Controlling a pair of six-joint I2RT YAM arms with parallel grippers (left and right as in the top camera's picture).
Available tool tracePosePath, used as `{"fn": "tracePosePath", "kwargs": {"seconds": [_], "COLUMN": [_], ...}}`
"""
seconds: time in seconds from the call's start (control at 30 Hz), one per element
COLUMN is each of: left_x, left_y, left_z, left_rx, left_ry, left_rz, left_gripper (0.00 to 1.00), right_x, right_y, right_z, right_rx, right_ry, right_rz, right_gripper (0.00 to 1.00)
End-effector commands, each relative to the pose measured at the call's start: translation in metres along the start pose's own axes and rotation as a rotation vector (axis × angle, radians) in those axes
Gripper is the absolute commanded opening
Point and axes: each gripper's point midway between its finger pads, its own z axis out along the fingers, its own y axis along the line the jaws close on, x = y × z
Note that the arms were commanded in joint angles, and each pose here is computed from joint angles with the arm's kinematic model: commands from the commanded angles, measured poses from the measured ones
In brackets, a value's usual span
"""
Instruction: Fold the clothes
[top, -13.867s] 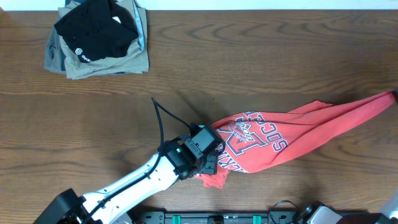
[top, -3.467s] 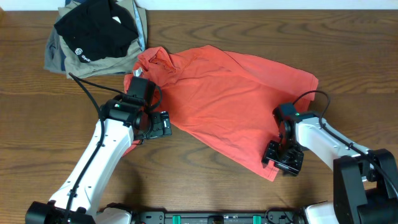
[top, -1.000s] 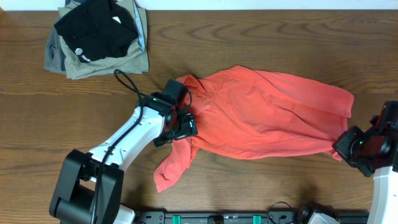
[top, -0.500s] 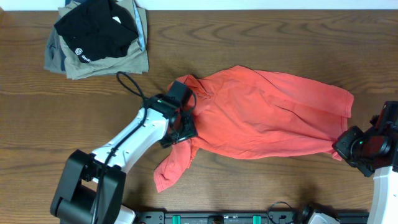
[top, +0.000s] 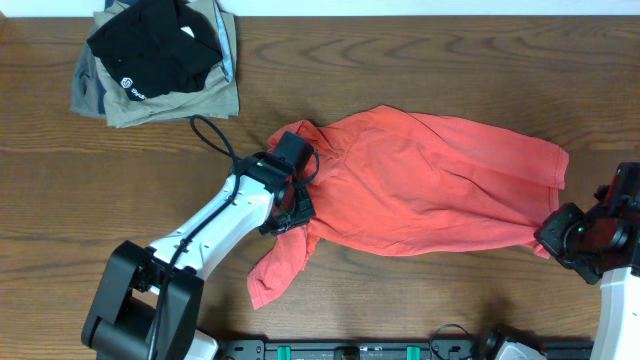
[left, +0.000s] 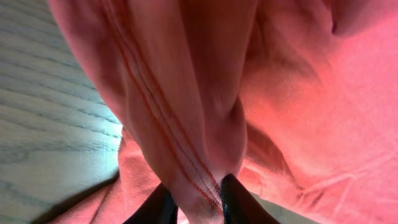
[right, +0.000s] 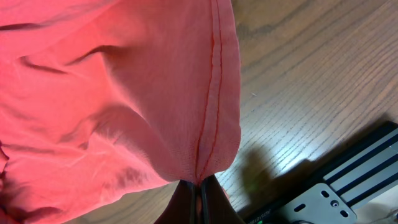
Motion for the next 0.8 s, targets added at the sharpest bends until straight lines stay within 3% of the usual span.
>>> {"fn": "tracePosePath", "kwargs": {"seconds": [0.0,0.03,0.27,0.77], "left_x": [-0.003,-0.003,-0.020,-0.124], "left_y": [0.015,0.016,0.040,0.119], "left_z": [0.006,0.006,-0.020,-0.086], "left_rx": [-0.069,-0.078,-0.155,-0.115], "left_ry": [-0.026,-0.029,-0.106,-0.432], "left_rz": [0.002,0.002,-0.011,-0.193], "left_gripper": [0.10,0.06,0.06,0.06], "right_x": [-0.003,-0.003,-0.004,-0.005], "right_y": [-0.001,-0.001,-0.002,-0.001], "right_z": [-0.002,-0.002,-0.002,-0.002], "right_rx": [-0.003,-0.003,0.006,0.002], "right_ry": [-0.007,-0.007,-0.015,-0.020], "right_rz": [-0.004,-0.007,-0.011,-0.011], "right_gripper": [0.01,0.01,0.01,0.01]}}
